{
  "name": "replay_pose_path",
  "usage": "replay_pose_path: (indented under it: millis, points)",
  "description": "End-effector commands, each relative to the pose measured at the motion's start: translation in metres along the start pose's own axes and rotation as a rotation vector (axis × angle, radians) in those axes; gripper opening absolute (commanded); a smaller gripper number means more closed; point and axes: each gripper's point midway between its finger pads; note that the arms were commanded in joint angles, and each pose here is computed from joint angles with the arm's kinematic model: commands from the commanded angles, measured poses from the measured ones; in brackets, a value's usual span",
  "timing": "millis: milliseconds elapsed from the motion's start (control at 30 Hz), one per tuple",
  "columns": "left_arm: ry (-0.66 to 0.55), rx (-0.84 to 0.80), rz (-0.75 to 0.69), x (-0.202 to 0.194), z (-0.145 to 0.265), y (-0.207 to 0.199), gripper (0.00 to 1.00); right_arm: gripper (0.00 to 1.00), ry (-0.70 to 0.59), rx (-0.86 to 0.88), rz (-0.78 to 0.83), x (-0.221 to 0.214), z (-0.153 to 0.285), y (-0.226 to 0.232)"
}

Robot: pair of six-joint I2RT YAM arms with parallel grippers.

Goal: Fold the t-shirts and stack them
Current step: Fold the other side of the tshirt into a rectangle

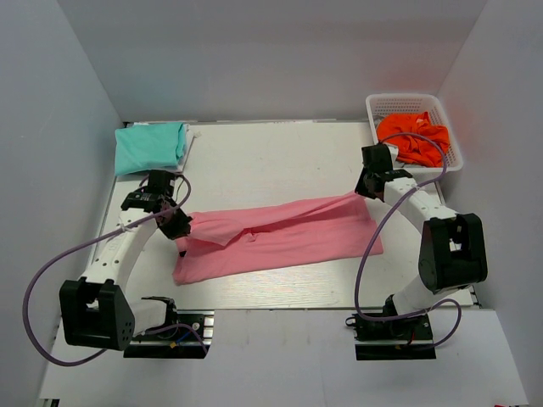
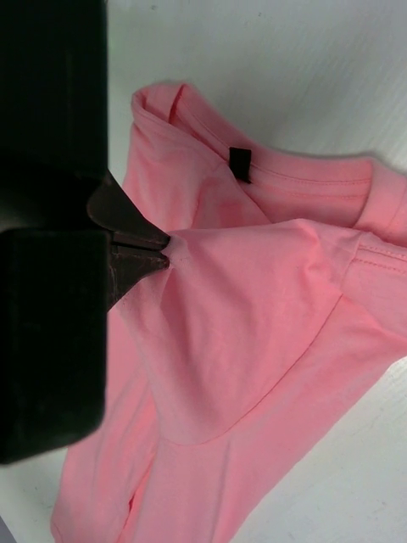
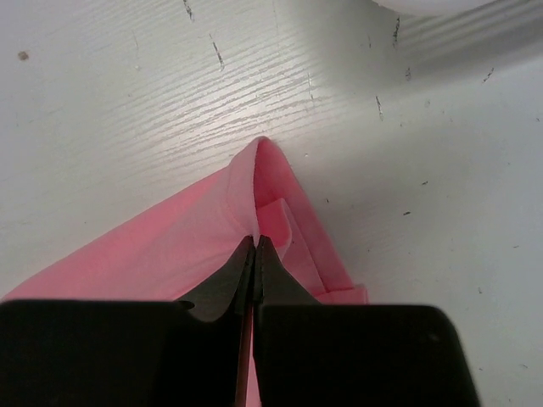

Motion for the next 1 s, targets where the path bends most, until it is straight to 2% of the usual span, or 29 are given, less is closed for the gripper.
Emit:
replay_pose_path:
  millis: [0, 267, 367, 467, 500, 533, 567, 600, 633, 667, 700, 800, 867, 900, 967]
  points:
    - [-0.027, -0.006, 0.013, 0.008, 0.013, -0.001, 0.0, 0.0, -0.033, -0.002, 0.011, 0.014, 0.013, -0.002]
    - [-0.005, 0.055, 0.009, -0.011, 0.016, 0.018, 0.01, 0.0, -0.023, -0.026, 0.017, 0.009, 0.016, -0.009]
    - [0.045, 0.055, 0.007, -0.037, 0.008, 0.026, 0.13, 0.01, -0.007, -0.047, 0.001, 0.0, 0.014, -0.017]
    - [0.095, 0.057, 0.024, -0.062, 0.001, 0.032, 0.22, 0.09, 0.02, -0.116, -0.013, -0.018, 0.011, -0.038]
    - [0.107, 0.039, 0.025, -0.064, 0.002, 0.029, 0.42, 0.17, 0.044, -0.14, -0.014, -0.03, 0.011, -0.048]
    - [0.112, 0.026, 0.026, -0.067, 0.005, 0.028, 0.6, 0.33, 0.043, -0.172, -0.019, -0.033, 0.011, -0.056]
    - [0.112, 0.026, 0.026, -0.067, 0.005, 0.028, 0.76, 0.45, 0.049, -0.22, -0.033, -0.042, 0.011, -0.07]
    - [0.123, 0.034, 0.037, -0.07, 0.006, 0.029, 1.0, 0.56, 0.043, -0.237, -0.039, -0.044, 0.012, -0.074]
    - [0.104, 0.036, 0.038, -0.063, 0.01, 0.028, 1.0, 0.73, 0.035, -0.26, -0.045, -0.043, 0.013, -0.079]
    - [0.101, 0.034, 0.038, -0.061, 0.014, 0.027, 1.0, 0.84, 0.016, -0.33, -0.044, -0.043, 0.018, -0.093]
    - [0.095, 0.05, 0.037, -0.059, 0.017, 0.03, 1.0, 0.88, -0.005, -0.339, -0.059, -0.036, 0.022, -0.092]
    - [-0.001, 0.016, 0.023, -0.032, 0.026, 0.019, 1.0, 0.89, -0.053, -0.355, -0.067, -0.016, 0.036, -0.088]
    - [-0.022, -0.038, -0.003, -0.021, 0.025, 0.006, 1.0, 0.89, -0.069, -0.269, -0.062, -0.003, 0.04, -0.068]
    - [-0.072, -0.091, -0.01, -0.005, 0.025, -0.008, 1.0, 0.89, -0.052, -0.208, -0.027, -0.002, 0.043, -0.059]
    - [-0.077, -0.158, -0.021, 0.006, 0.024, -0.026, 1.0, 0.89, -0.053, -0.061, -0.027, 0.0, 0.045, -0.034]
Point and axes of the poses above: each gripper's point midway between its finger pads, its own z axis back along the fingers, its own y axis along the line the jaws close on, x = y × z, and after that the axes turned 15 degrees about -z, right-handed
